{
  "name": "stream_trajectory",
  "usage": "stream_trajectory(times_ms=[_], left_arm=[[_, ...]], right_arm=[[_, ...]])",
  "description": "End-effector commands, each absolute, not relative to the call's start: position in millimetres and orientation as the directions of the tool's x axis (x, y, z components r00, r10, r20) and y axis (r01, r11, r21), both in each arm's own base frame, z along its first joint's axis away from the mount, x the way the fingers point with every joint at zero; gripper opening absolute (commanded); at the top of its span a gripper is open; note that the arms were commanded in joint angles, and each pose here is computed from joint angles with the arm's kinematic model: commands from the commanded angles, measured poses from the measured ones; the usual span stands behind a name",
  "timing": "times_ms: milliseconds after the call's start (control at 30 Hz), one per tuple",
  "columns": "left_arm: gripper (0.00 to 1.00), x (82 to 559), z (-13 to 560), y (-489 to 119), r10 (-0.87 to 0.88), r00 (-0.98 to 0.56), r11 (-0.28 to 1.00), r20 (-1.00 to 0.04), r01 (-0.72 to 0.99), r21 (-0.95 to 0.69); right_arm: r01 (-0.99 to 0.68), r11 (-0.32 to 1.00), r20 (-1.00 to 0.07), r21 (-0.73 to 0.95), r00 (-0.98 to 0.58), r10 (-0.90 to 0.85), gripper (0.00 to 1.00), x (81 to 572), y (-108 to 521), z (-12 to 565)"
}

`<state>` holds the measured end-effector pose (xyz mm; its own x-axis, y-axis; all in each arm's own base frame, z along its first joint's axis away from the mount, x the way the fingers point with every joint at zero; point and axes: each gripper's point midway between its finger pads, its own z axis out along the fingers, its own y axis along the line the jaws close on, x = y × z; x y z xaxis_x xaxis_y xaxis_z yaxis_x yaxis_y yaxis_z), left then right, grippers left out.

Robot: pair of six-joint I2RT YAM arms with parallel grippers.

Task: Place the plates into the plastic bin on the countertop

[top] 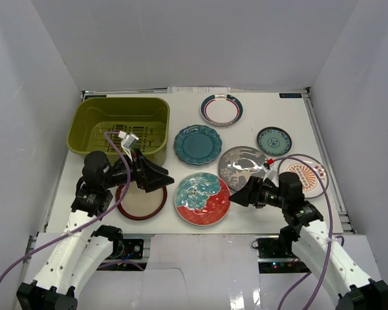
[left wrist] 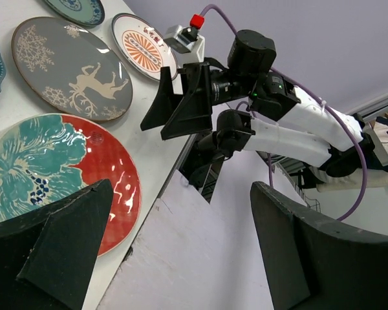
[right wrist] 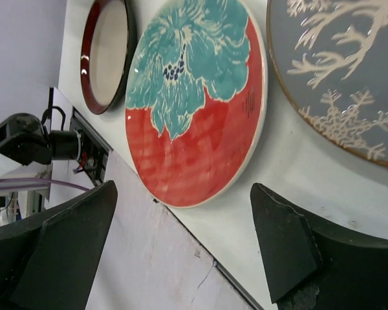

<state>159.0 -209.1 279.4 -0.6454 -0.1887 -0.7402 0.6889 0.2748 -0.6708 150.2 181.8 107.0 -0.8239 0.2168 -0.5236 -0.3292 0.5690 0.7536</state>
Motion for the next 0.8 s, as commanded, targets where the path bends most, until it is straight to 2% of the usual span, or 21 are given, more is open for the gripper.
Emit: stream_trajectory(times_ms=[0,100,233,400,567,600,633,700,767], left_arm=[[0.98,152.2,279.2,-209.7,-0.169,-0.659,0.254,-0.733,0.689,-0.678],[0.98,151.9,270.2,-209.6,-0.163,-0.680,0.260,-0.715,0.669,-0.696],[0.98,153.4,261.8,-208.3,-0.173,-0.710,0.286,-0.683,0.627,-0.725],[0.98,152.8,263.2,-204.2,-0.188,-0.688,0.321,-0.701,0.631,-0.706],[0.98,155.2,263.0,-195.9,-0.176,-0.652,0.403,-0.737,0.635,-0.659],[0.98,158.0,262.9,-192.7,-0.185,-0.645,0.433,-0.742,0.624,-0.650],[0.98,158.9,263.6,-191.1,-0.187,-0.634,0.446,-0.750,0.625,-0.640],[0.98,162.8,266.3,-185.7,-0.192,-0.600,0.489,-0.777,0.628,-0.606],[0.98,164.1,269.5,-182.7,-0.186,-0.569,0.509,-0.801,0.642,-0.574]], right_arm=[[-0.325,0.572,-0.539,0.753,-0.804,0.253,0.89,156.1,190.3,109.5],[-0.291,0.581,-0.497,0.760,-0.836,0.232,0.88,149.6,198.4,87.8],[-0.278,0.599,-0.502,0.751,-0.829,0.245,0.86,152.3,212.8,76.7],[-0.252,0.602,-0.466,0.758,-0.855,0.227,0.83,148.3,230.7,63.5],[-0.195,0.621,-0.421,0.760,-0.875,0.240,0.70,146.9,241.4,43.8],[-0.183,0.605,-0.413,0.775,-0.871,0.265,0.65,149.6,244.1,46.7],[-0.167,0.612,-0.409,0.773,-0.868,0.280,0.42,151.6,242.5,43.7],[-0.140,0.621,-0.409,0.772,-0.856,0.317,0.16,156.7,239.5,43.3],[-0.141,0.615,-0.425,0.776,-0.837,0.344,0.08,160.1,237.4,51.7]])
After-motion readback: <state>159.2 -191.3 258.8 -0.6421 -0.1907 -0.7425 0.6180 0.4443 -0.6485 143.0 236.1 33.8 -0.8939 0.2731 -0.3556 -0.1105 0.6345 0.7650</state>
